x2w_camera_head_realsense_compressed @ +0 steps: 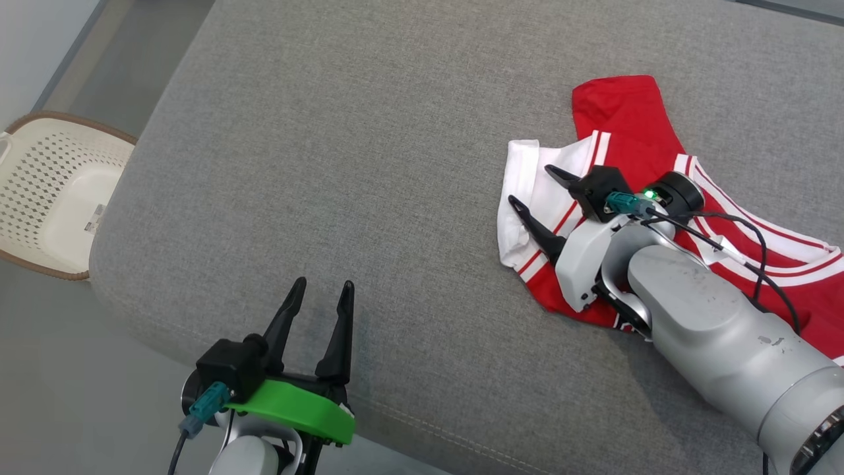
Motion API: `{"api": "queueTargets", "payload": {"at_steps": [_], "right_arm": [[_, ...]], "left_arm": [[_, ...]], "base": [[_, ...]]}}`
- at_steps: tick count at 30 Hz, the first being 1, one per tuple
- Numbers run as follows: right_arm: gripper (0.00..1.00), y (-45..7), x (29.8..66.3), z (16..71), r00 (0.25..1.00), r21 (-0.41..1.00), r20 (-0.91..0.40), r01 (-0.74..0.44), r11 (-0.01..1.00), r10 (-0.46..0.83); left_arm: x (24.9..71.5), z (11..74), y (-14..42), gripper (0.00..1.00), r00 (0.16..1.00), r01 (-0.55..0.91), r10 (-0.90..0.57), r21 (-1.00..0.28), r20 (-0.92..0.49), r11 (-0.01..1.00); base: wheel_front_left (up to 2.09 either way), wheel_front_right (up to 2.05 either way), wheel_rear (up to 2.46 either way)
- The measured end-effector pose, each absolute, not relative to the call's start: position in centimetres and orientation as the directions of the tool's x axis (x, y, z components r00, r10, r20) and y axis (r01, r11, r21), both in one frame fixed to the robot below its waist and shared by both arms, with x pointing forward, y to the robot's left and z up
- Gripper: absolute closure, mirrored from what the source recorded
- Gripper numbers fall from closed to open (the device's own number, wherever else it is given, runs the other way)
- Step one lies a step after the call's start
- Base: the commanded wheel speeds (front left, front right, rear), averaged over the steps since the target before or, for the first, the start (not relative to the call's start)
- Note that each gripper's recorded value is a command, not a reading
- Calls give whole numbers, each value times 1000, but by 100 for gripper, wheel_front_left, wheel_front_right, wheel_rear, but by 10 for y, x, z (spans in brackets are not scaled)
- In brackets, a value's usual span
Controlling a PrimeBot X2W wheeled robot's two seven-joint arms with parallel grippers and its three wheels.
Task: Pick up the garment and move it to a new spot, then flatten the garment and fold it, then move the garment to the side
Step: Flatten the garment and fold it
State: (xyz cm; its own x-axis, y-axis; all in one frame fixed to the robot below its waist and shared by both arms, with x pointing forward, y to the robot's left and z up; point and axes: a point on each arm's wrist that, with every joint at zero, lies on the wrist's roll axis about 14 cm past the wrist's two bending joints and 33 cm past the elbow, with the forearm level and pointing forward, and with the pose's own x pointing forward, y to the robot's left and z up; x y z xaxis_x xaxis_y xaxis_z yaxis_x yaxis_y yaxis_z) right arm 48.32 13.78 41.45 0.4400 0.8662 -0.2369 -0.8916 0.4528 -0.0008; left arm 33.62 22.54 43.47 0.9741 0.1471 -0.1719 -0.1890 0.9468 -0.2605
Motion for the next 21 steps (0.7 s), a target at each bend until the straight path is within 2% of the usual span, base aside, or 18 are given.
{"api": "queueTargets", "payload": {"at_steps": [7,8,10,11,14,19,21], "right_arm": [[0,141,470,400,391,31,-300,-907,419,870],[20,142,468,398,384,31,-312,-910,413,869],[89,145,465,397,367,26,-322,-918,396,873],[100,147,464,398,360,23,-321,-922,387,876],[100,152,471,409,371,20,-287,-919,393,883],[100,148,498,435,439,3,-229,-892,452,869],[100,144,516,459,487,10,-165,-869,495,858]], "left_arm": [[337,432,222,0,973,-186,141,-262,-182,947],[337,431,223,0,972,-190,145,-261,-185,946],[336,430,224,0,971,-196,149,-260,-189,945],[336,430,224,0,970,-198,151,-262,-189,945],[336,432,227,0,970,-203,158,-261,-184,944],[332,430,229,0,968,-215,168,-264,-189,940],[332,430,229,0,967,-215,168,-266,-189,940]], "base": [[0,0,0],[0,0,0],[0,0,0],[0,0,0],[0,0,0],[0,0,0],[0,0,0]]}}
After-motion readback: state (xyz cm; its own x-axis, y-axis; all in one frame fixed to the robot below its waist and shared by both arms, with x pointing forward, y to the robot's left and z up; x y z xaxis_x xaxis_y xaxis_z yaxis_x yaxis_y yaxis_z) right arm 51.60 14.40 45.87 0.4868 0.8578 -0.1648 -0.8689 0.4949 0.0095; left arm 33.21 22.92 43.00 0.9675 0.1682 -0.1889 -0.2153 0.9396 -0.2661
